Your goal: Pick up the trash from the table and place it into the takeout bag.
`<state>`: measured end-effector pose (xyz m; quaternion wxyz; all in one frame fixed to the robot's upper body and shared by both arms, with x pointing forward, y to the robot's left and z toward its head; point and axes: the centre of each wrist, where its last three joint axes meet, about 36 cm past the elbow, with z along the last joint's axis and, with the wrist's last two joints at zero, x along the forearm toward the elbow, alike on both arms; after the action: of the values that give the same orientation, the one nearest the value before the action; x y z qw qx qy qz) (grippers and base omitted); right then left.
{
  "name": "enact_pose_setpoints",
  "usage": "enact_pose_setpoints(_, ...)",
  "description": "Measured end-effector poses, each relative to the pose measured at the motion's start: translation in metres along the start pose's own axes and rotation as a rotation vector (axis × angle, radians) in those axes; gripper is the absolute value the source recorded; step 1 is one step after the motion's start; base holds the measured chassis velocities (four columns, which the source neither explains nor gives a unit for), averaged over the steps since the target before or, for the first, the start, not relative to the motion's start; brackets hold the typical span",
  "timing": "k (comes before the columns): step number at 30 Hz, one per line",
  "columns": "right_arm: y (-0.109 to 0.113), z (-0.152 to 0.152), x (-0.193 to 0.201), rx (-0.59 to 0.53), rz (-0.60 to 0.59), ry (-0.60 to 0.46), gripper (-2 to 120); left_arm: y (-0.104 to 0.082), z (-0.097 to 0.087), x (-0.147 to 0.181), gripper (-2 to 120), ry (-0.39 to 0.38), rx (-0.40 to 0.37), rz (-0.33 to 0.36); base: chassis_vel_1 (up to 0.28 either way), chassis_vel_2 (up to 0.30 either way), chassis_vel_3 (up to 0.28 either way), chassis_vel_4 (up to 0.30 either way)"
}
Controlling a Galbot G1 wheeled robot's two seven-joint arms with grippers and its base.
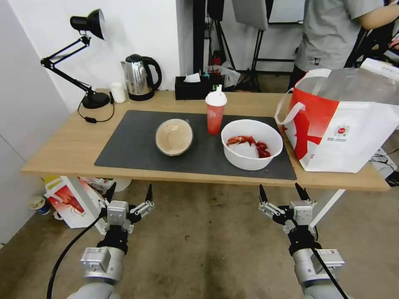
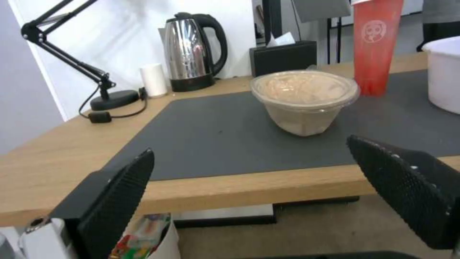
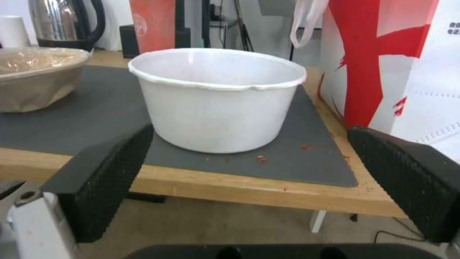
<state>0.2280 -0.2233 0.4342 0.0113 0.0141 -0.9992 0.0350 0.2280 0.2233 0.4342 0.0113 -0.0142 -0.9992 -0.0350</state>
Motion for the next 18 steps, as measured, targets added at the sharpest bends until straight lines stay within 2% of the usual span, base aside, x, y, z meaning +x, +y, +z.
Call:
enact_pose_setpoints(9,0.0,0.0,0.0,0.001,0.001,-0.003,100,0.001,0.001,-0.001,100,-0.009,-0.001,0.0,0.0,0.0,0.0,0.0)
enact_pose_setpoints(10,0.001,0.001,-0.001,0.002,0.003,-0.012,100,0.006,0.003,-0.005,100,-0.039,-0.003,-0.001,0.0,0.0,0.0,0.0)
enact_pose_setpoints(12,0.002,0.002,-0.002,0.004,0.004,-0.021,100,0.008,0.004,-0.007,100,-0.051,-0.004,-0.001,0.0,0.0,0.0,0.0)
enact_pose_setpoints(13,0.007,0.005,-0.007,0.007,0.01,-0.062,100,0.015,0.008,-0.014,100,-0.102,-0.007,-0.003,0.0,0.0,0.0,0.0)
enact_pose_setpoints(14,0.007,0.005,-0.007,0.007,0.01,-0.062,100,0.015,0.008,-0.014,100,-0.102,-0.007,-0.003,0.0,0.0,0.0,0.0)
enact_pose_setpoints(16,0.018,0.011,-0.018,0.014,0.021,-0.159,100,0.03,0.015,-0.025,100,-0.199,-0.017,-0.007,0.0,0.0,0.0,0.0)
enact_pose_setpoints(18,0.021,0.013,-0.02,0.016,0.024,-0.185,100,0.033,0.016,-0.028,100,-0.221,-0.02,-0.009,0.0,0.0,0.0,0.0)
